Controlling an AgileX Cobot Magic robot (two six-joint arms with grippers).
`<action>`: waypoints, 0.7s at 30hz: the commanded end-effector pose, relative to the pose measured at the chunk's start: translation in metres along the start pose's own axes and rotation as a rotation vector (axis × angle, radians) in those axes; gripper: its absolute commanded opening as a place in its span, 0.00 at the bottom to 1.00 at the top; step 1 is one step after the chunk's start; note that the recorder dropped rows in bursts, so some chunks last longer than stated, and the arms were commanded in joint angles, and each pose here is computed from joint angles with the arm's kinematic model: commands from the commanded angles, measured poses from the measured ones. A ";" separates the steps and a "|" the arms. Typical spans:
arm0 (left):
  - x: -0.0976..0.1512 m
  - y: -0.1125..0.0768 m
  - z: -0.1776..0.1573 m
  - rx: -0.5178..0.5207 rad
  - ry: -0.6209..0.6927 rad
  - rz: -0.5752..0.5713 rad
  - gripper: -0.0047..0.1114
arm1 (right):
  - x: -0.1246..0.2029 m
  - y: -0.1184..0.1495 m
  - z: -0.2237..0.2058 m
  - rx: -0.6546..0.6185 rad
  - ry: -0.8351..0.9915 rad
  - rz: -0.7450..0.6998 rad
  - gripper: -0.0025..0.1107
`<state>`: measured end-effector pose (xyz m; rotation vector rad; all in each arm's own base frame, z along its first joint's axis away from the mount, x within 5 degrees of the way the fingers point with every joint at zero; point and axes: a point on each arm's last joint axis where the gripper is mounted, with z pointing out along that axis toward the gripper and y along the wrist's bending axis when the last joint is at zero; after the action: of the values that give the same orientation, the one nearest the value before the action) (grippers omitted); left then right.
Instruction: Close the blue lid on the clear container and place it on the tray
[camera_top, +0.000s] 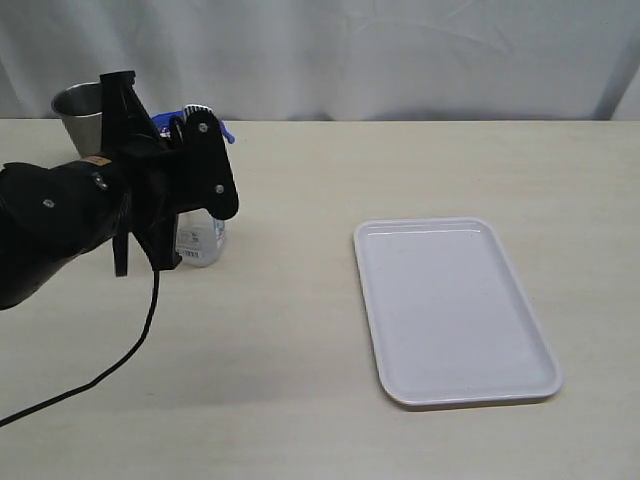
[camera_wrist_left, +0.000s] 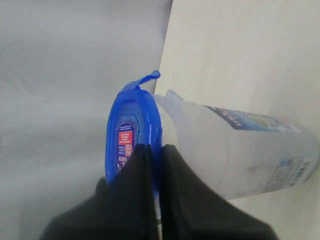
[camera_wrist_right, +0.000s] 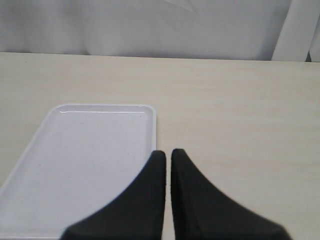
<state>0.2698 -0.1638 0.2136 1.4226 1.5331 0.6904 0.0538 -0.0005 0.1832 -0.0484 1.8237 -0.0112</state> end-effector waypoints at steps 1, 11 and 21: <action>-0.001 -0.002 -0.002 0.021 -0.004 0.004 0.04 | 0.001 0.000 0.000 0.000 -0.002 0.003 0.06; 0.000 -0.002 -0.002 0.020 0.003 -0.005 0.04 | 0.001 0.000 0.000 0.000 -0.002 0.003 0.06; 0.005 -0.001 -0.002 0.019 0.047 -0.070 0.04 | 0.001 0.000 0.000 0.000 -0.002 0.003 0.06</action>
<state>0.2687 -0.1619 0.2112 1.3726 1.6104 0.6560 0.0538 -0.0005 0.1832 -0.0484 1.8237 -0.0112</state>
